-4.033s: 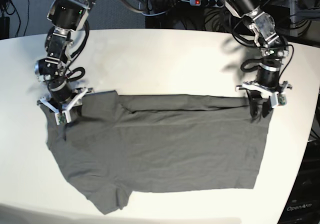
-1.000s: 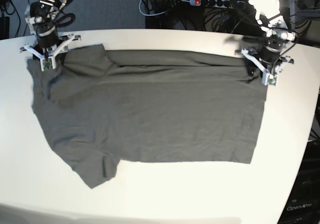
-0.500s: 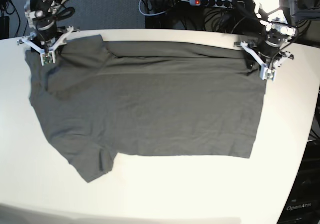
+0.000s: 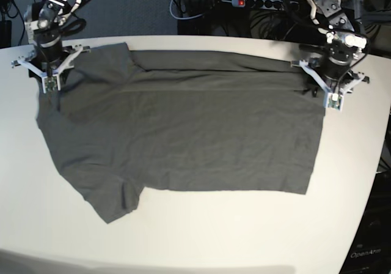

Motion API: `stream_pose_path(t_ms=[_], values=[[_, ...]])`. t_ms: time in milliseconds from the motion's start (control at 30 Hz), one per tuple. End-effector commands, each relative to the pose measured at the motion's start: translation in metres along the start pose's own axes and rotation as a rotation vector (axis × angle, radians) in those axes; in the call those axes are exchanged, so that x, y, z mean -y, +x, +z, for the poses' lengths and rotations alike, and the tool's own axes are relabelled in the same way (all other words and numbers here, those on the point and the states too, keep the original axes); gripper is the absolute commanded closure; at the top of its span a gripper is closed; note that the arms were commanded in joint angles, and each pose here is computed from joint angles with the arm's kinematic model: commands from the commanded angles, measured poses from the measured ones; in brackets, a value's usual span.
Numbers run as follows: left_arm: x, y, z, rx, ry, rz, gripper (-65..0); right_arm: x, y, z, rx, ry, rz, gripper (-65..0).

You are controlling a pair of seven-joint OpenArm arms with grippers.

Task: Fold the T-shirt properly
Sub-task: 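Open both grippers and lift them off the shirt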

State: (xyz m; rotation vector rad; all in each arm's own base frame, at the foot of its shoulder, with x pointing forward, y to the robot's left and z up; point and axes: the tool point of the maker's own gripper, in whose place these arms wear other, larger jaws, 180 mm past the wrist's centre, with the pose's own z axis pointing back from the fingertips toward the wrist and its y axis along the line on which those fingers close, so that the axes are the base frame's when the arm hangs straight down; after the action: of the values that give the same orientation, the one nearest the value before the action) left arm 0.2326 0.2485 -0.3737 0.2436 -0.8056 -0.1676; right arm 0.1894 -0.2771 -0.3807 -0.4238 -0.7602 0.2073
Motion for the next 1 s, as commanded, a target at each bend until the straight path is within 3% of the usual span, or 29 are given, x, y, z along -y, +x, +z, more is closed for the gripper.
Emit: stream_pose_path(t_ms=[0,333,433,533,733,967], values=[[-0.010,0.017,0.006,0.054,0.035,-0.007,-21.6,0.011,0.013,0.004,0.045,-0.035,0.009,-23.9],[-0.057,0.037,0.007,-0.004,0.112,-0.015,-21.6,0.058,0.038,-0.001,0.098,-0.153,-0.015,-24.1],[-0.064,0.045,0.008,0.031,0.111,-0.023,-21.4,0.061,0.044,-0.008,0.112,-0.103,0.023,-24.1],[-0.072,0.047,0.009,0.065,0.124,0.003,-21.4,0.071,0.050,-0.013,0.114,-0.117,-0.007,-24.4],[-0.092,0.046,0.014,0.170,0.188,0.106,-21.4,0.084,0.032,-0.018,0.068,-0.148,-0.066,-24.7],[-0.084,0.015,0.013,0.175,0.173,0.147,-21.4,0.053,-0.007,-0.012,-0.091,-0.093,-0.105,-24.2]])
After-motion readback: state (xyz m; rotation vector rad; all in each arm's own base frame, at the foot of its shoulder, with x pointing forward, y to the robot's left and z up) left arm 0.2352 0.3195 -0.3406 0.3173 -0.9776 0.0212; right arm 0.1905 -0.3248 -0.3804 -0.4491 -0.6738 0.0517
